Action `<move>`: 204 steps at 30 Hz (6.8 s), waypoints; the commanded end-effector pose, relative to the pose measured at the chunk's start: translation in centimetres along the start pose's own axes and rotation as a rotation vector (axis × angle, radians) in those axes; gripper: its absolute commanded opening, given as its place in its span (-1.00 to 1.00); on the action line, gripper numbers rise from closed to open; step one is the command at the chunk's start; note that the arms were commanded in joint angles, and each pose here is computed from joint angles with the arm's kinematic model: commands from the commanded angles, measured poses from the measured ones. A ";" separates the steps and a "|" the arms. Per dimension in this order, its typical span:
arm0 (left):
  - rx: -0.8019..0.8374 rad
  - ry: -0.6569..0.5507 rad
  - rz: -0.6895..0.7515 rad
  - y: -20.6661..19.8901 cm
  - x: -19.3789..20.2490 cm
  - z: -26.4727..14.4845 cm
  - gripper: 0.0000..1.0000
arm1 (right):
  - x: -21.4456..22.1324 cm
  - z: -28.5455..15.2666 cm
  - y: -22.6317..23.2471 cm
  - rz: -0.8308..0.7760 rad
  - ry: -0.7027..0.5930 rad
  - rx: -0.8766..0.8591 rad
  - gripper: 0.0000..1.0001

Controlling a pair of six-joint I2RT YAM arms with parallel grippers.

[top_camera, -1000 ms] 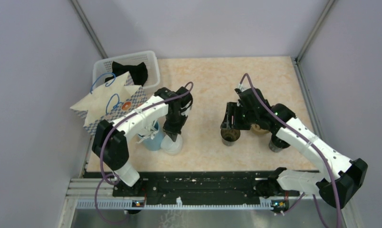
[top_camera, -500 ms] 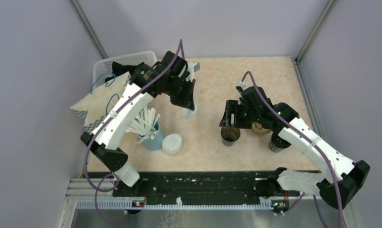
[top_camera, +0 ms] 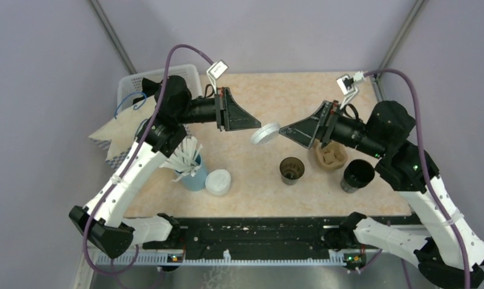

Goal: Pack the takeout coffee

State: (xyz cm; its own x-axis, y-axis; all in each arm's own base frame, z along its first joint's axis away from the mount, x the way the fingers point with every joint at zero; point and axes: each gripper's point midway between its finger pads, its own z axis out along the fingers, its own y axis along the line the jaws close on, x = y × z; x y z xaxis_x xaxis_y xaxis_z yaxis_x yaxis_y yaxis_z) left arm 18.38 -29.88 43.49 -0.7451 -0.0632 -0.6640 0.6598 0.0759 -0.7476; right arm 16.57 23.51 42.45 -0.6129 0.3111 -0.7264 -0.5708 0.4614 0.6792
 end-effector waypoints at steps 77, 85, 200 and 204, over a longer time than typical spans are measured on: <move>-0.154 0.492 0.982 26.1 28.8 6.2 -0.25 | 1.5 -10.2 -9.1 0.019 -0.107 0.573 0.87; -0.208 0.486 0.946 25.5 27.9 5.5 -0.68 | 1.7 -9.8 -9.0 0.022 -0.094 0.561 0.87; 0.099 -0.285 -0.652 4.8 0.4 -0.1 -1.00 | 4.5 7.2 -5.8 -0.046 0.116 0.247 0.79; 0.097 -0.284 -0.656 4.9 0.5 0.0 -1.00 | 4.5 7.2 -5.8 -0.048 0.118 0.247 0.79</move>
State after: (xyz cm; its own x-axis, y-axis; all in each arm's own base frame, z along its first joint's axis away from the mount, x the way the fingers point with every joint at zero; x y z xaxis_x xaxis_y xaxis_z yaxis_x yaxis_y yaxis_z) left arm 21.73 -29.91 38.10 -0.9472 -0.3183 -0.0379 0.0784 -0.1153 -0.9902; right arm 20.48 27.95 33.91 -0.6808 0.1814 -0.7096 -0.4407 0.6723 0.5948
